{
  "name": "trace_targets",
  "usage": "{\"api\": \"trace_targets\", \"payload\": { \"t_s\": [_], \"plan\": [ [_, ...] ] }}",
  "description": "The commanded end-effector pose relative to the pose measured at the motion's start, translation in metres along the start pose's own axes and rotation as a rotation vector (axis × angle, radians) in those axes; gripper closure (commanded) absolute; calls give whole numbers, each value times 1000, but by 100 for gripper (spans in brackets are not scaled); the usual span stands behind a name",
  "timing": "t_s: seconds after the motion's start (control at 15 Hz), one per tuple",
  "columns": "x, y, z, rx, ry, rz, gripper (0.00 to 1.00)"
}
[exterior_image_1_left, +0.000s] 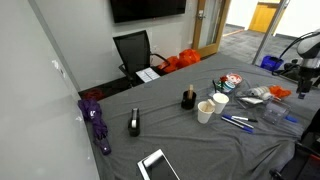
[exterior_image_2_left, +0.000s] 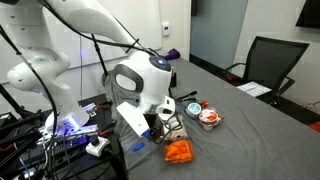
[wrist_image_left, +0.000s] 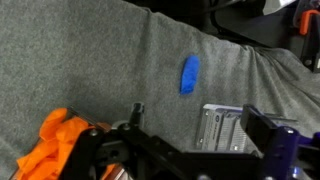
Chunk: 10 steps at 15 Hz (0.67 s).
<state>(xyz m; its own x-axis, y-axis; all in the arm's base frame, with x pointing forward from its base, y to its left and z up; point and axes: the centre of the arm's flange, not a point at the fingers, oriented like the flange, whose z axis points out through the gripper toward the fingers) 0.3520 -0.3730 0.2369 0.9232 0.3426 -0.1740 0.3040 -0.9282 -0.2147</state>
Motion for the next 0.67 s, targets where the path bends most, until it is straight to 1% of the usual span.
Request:
{"api": "trace_targets", "payload": {
  "t_s": [0.0, 0.13, 0.33, 0.6],
  "plan": [
    [8, -30, 3, -25, 60, -9, 0],
    [16, -35, 10, -25, 58, 9, 0],
    [24, -43, 22, -3, 55, 61, 0],
    [33, -58, 35, 30, 89, 123, 0]
  ]
}}
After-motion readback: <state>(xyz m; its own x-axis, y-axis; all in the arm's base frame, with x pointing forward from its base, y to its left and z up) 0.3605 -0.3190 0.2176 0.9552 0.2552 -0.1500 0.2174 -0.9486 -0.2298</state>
